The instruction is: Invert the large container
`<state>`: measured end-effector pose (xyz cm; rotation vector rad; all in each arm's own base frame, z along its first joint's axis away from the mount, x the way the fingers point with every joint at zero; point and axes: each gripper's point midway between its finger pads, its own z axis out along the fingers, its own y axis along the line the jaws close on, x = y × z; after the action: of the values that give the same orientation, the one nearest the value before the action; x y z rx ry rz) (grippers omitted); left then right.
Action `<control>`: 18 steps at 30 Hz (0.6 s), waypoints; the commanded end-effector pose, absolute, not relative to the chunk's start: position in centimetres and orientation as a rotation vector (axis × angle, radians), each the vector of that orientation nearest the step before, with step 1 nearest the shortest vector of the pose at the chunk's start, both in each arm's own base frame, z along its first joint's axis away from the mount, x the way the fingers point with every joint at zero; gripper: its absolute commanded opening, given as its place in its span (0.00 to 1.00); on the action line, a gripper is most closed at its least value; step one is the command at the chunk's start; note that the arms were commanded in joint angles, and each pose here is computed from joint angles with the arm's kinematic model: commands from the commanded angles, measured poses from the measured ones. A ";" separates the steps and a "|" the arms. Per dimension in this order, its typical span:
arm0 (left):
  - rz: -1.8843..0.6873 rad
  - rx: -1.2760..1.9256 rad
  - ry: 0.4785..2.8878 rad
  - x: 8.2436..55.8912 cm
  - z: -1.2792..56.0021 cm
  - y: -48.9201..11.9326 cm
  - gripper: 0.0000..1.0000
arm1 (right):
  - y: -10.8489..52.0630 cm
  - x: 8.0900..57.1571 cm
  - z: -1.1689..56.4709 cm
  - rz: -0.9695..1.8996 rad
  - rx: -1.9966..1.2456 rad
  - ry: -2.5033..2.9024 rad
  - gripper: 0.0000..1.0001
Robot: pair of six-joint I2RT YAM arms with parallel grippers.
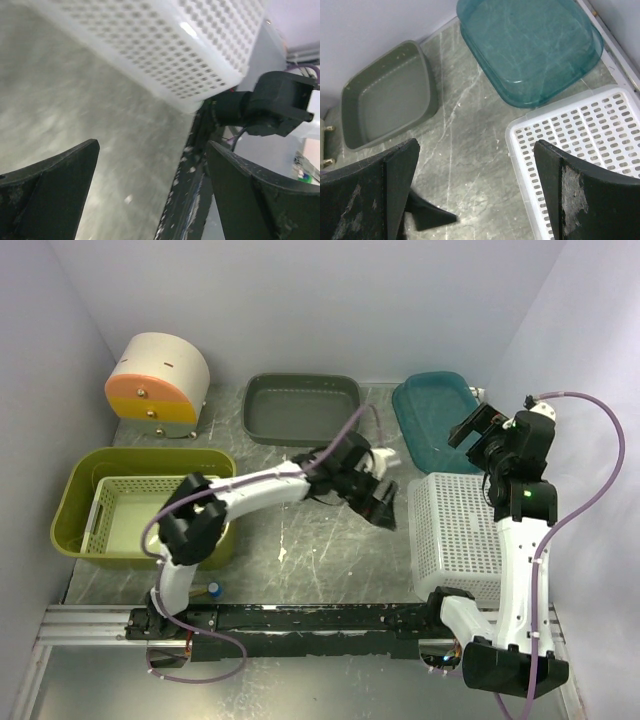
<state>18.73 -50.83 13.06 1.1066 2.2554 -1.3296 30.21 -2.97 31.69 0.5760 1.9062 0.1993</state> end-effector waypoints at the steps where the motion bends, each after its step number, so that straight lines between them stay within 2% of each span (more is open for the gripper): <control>1: -1.043 1.017 2.274 25.2 14.2 -43.5 1.00 | -4.3 30.2 29.8 0.115 0.616 1.951 1.00; 11: -0.623 0.554 2.334 43.9 15.0 -34.1 0.99 | -1.7 30.9 27.8 0.287 0.589 2.005 1.00; 13: -0.569 0.481 2.360 46.7 13.8 -32.9 0.99 | -1.7 30.6 27.4 0.287 0.588 2.016 1.00; 18: -0.635 0.364 2.372 51.0 11.5 -32.1 1.00 | -1.4 29.7 26.6 0.291 0.586 2.035 1.00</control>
<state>49.16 -33.53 13.78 0.4448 2.3150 -0.6484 30.48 -1.78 26.49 0.5991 2.0465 0.2674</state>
